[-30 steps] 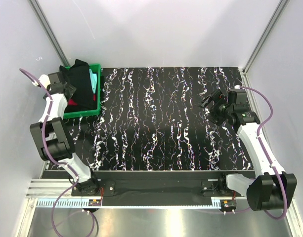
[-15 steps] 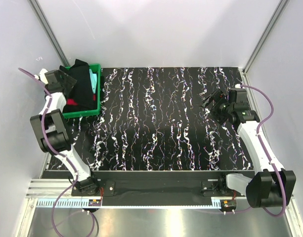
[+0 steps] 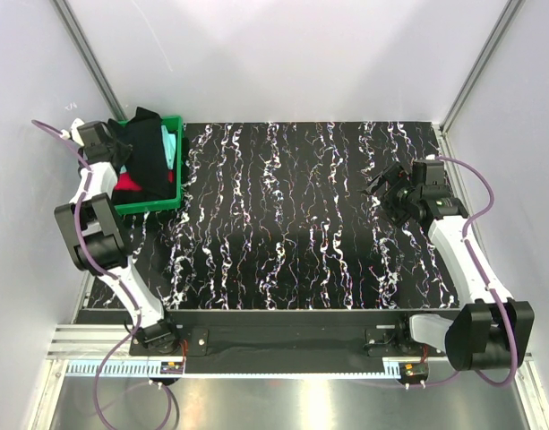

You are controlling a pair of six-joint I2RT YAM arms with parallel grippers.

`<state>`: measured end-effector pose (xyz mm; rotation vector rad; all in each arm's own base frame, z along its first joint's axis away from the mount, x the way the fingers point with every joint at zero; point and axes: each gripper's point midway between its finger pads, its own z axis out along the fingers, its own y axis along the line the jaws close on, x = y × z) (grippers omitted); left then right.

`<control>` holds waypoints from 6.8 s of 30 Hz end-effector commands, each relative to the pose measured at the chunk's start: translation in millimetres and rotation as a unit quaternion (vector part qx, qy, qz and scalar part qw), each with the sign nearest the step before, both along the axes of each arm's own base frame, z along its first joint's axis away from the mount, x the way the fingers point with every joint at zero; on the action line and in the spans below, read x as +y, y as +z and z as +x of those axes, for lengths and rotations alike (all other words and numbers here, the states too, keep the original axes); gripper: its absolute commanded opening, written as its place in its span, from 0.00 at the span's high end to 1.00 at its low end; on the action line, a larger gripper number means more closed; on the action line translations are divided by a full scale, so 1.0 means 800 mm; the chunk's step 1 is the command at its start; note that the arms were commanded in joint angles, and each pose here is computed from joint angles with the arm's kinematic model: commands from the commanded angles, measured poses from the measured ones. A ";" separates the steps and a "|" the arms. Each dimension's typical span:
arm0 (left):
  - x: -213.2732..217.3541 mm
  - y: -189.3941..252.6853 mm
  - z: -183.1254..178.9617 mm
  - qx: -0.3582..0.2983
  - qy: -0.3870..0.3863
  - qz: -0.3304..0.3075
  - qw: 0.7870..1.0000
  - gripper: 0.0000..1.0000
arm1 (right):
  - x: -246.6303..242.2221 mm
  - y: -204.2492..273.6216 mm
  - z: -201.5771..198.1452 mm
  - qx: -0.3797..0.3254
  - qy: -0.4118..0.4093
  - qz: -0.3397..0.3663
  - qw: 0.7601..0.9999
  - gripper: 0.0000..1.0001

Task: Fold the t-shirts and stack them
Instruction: Grab the tshirt from the pile, then move the tshirt to the center of the board, then flatten the tshirt out

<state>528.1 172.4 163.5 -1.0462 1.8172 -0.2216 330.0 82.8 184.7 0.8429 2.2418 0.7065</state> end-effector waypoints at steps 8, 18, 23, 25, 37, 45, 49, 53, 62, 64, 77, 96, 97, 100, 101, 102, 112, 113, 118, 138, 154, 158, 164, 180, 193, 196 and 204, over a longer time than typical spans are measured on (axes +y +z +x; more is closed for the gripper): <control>-0.033 0.147 -0.024 -0.136 -0.001 -0.041 0.990 1.00 | 0.008 0.030 0.002 -0.029 0.011 0.019 0.999 0.00; -0.129 0.263 -0.046 -0.257 -0.072 -0.113 0.957 1.00 | 0.021 0.052 -0.007 -0.037 -0.009 0.061 0.997 0.01; -0.216 0.340 -0.089 -0.287 -0.144 -0.062 0.945 1.00 | 0.041 0.063 -0.018 -0.054 0.037 0.054 0.996 0.00; -0.244 0.362 -0.112 -0.293 -0.164 -0.042 0.941 1.00 | 0.045 0.065 -0.023 -0.058 0.046 0.052 0.996 0.00; -0.447 0.209 -0.304 -0.130 -0.425 -0.048 0.895 0.30 | 0.073 0.047 -0.063 -0.033 0.084 0.077 0.993 0.00; -0.418 0.101 -0.376 0.021 -0.446 -0.009 0.895 0.15 | 0.098 0.003 -0.086 0.018 0.152 0.060 0.986 0.05; -0.438 0.064 -0.382 0.055 -0.470 -0.050 0.880 0.22 | 0.101 -0.041 -0.073 0.047 0.191 0.000 0.980 0.21; -0.480 0.020 -0.360 0.101 -0.527 -0.073 0.840 0.13 | 0.092 -0.066 -0.037 0.053 0.208 -0.065 0.974 0.20; -0.523 -0.088 -0.277 0.192 -0.577 -0.029 0.793 0.10 | 0.116 -0.113 0.006 0.110 0.211 -0.038 0.970 0.09; -0.536 -0.097 -0.261 0.185 -0.591 -0.029 0.785 0.09 | 0.120 -0.120 0.010 0.115 0.210 -0.030 0.971 0.11; -0.586 -0.152 -0.235 0.190 -0.629 -0.102 0.747 0.31 | 0.134 -0.121 0.051 0.106 0.198 -0.017 0.974 0.35; -0.408 0.195 -0.207 -0.052 -0.466 0.096 0.878 1.00 | 0.151 0.119 0.151 -0.126 0.193 -0.038 0.972 1.00; -0.394 0.219 -0.216 -0.068 -0.451 0.111 0.883 1.00 | 0.153 0.140 0.155 -0.143 0.192 -0.031 0.970 1.00; -0.356 0.300 -0.258 -0.126 -0.404 0.163 0.891 1.00 | 0.158 0.220 0.154 -0.208 0.182 -0.010 0.961 1.00; -0.349 0.335 -0.282 -0.163 -0.393 0.172 0.889 1.00 | 0.158 0.247 0.151 -0.228 0.177 -0.003 0.957 1.00; -0.346 0.349 -0.294 -0.180 -0.387 0.173 0.887 1.00 | 0.156 0.270 0.142 -0.247 0.175 0.000 0.953 1.00; -0.376 0.269 -0.364 -0.160 -0.451 0.072 0.875 1.00 | 0.112 0.142 0.061 -0.139 0.143 -0.041 0.979 0.91; -0.383 0.220 -0.363 -0.122 -0.459 0.052 0.878 1.00 | 0.102 0.074 0.037 -0.073 0.135 -0.048 0.987 0.89; -0.437 0.119 -0.419 -0.054 -0.549 -0.026 0.833 0.70 | 0.083 -0.048 -0.073 0.071 0.135 -0.029 0.988 0.66; -0.311 -0.019 -0.398 0.193 -0.268 0.016 0.944 0.14 | 0.245 -0.035 -0.009 0.006 0.348 -0.074 0.935 0.16; -0.300 -0.119 -0.417 0.240 -0.139 -0.124 0.953 0.20 | 0.386 -0.107 0.037 0.039 0.262 -0.271 0.925 0.21; -0.299 -0.131 -0.407 0.256 -0.134 -0.123 0.949 0.19 | 0.386 -0.132 0.046 0.040 0.259 -0.336 0.905 0.28; -0.303 -0.171 -0.405 0.292 -0.134 -0.131 0.938 0.23 | 0.374 -0.142 0.054 0.032 0.268 -0.401 0.875 0.57; -0.272 -0.086 -0.357 0.201 -0.173 -0.028 0.964 1.00 | 0.233 0.041 0.011 -0.056 0.226 -0.449 0.863 0.98; -0.208 -0.020 -0.394 0.210 -0.083 0.067 0.972 1.00 | 0.021 0.004 -0.186 0.048 0.080 -0.325 0.941 1.00; -0.199 -0.003 -0.394 0.204 -0.061 0.076 0.974 1.00 | 0.013 0.018 -0.192 0.028 0.047 -0.278 0.959 1.00; -0.179 0.115 -0.348 0.133 -0.063 0.169 0.975 1.00 | 0.035 0.051 -0.176 -0.024 0.142 -0.307 0.941 1.00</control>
